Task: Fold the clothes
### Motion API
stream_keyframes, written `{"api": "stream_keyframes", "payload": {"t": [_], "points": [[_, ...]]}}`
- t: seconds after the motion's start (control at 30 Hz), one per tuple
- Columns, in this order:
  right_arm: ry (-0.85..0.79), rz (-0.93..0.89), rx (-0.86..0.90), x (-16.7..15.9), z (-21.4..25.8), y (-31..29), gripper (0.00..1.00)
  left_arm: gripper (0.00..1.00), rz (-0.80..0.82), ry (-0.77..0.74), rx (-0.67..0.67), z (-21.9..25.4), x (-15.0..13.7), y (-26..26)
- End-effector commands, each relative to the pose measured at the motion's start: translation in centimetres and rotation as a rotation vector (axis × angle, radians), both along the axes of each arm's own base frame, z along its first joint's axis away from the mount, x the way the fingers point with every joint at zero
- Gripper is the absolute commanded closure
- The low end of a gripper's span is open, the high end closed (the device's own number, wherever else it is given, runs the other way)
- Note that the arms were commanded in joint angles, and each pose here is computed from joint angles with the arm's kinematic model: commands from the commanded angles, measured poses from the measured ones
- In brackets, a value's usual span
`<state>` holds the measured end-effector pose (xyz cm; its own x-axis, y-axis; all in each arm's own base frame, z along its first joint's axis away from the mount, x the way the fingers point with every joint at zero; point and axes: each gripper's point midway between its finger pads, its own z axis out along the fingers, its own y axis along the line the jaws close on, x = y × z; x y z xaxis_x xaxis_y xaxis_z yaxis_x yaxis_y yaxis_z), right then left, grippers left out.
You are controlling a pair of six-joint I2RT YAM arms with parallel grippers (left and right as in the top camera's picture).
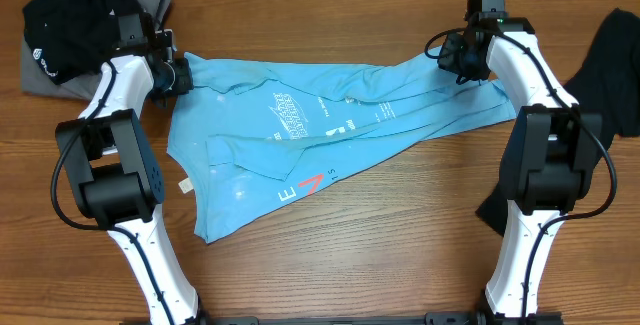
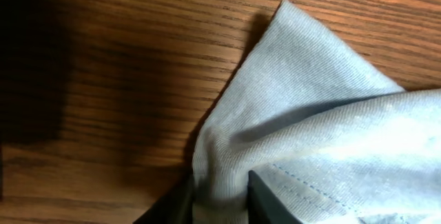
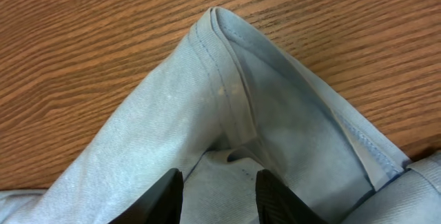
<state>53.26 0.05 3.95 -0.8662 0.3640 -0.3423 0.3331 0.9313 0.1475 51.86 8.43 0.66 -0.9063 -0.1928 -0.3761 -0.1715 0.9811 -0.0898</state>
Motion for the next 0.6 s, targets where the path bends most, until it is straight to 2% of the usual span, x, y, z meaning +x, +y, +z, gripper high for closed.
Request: {"api": "stream_keyframes", "payload": {"t": [0.0, 0.1, 0.27, 0.57], "points": [[0.011, -0.013, -0.008, 0.00, -0.72, -0.07, 0.62, 0.72, -0.002, 0.015, 0.026, -0.75, -0.04, 0.73], [0.010, -0.012, -0.008, 0.02, -0.71, -0.01, 0.63, 0.73, -0.001, 0.014, 0.029, -0.72, 0.00, 0.79], [0.010, -0.015, -0.014, 0.02, -0.71, -0.13, 0.63, 0.81, 0.002, 0.016, 0.034, -0.73, -0.03, 0.89], [-0.021, -0.025, -0.038, 0.80, -0.59, -0.58, 0.62, 0.80, 0.010, 0.019, 0.045, -0.75, -0.09, 1.10]]}}
